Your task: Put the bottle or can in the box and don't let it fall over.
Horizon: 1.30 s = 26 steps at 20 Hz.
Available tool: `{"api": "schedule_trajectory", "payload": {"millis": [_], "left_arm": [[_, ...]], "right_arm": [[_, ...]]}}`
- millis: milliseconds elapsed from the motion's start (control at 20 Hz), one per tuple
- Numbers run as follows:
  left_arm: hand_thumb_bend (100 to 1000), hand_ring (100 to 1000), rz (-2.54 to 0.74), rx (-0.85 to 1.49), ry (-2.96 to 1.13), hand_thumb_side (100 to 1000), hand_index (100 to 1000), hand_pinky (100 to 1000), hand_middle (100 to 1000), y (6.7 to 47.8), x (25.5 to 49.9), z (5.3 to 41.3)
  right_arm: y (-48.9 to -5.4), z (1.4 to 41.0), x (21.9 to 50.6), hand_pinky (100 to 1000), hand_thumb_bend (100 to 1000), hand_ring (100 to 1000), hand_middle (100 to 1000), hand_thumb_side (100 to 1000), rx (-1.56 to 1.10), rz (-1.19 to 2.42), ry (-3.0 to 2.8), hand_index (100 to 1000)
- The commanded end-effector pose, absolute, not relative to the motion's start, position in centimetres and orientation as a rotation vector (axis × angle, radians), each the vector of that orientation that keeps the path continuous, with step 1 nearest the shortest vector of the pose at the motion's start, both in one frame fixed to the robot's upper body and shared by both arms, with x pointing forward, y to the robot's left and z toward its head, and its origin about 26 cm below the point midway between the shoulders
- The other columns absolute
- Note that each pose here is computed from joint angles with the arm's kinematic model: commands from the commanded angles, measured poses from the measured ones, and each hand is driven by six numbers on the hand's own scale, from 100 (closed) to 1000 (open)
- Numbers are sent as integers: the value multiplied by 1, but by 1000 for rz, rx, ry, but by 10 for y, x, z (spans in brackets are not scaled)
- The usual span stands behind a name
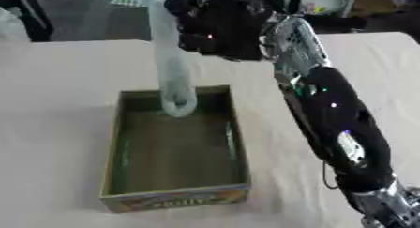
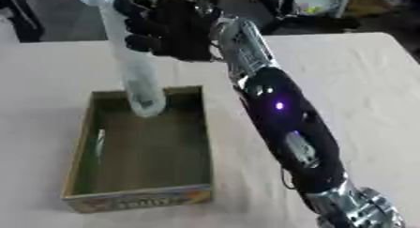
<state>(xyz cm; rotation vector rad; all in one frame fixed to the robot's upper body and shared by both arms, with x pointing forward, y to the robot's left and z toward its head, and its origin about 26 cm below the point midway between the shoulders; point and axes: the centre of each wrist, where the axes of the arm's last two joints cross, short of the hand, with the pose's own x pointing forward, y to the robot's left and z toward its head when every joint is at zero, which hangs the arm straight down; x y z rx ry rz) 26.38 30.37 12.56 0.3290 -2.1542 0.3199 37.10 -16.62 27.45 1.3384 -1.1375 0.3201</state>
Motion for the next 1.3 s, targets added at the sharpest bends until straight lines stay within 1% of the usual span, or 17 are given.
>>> {"api": "schedule_trajectory", "payload": {"millis": [50, 100, 150, 350, 400, 600, 1300], "left_arm": [[778, 1000, 321, 332, -2184, 648, 771, 828, 986, 306, 262, 134], [776, 1000, 321, 331, -2184, 631, 771, 828, 986, 306, 262, 134], [779, 1000, 321, 331, -2184, 649, 771, 828, 986, 306, 262, 134], [779, 1000, 322, 332, -2183, 648, 771, 828, 987, 305, 262, 133], [779, 1000, 322, 331, -2183, 649, 770, 828, 987, 305, 262, 133], [780, 1000, 325, 330, -2183, 649, 770, 828, 987, 305, 262, 133], [781, 1000, 325, 331, -2181, 649, 770, 829, 988, 304, 262, 132]], "right_arm": [[-163, 276, 367, 100, 476, 100, 362, 1000, 1331, 359, -1118, 1000], [-162, 272, 367, 100, 355, 100, 360, 1000, 1326, 359, -1103, 1000], [-162, 269, 367, 100, 480, 100, 356, 1000, 1321, 358, -1089, 1000], [-163, 264, 367, 100, 480, 100, 356, 1000, 1312, 358, -1069, 1000], [-162, 262, 367, 100, 487, 100, 339, 1000, 1307, 356, -1060, 1000], [-164, 243, 370, 100, 489, 100, 326, 1000, 1265, 347, -992, 1000], [-178, 208, 379, 100, 462, 100, 264, 1000, 1135, 326, -893, 1000]]}}
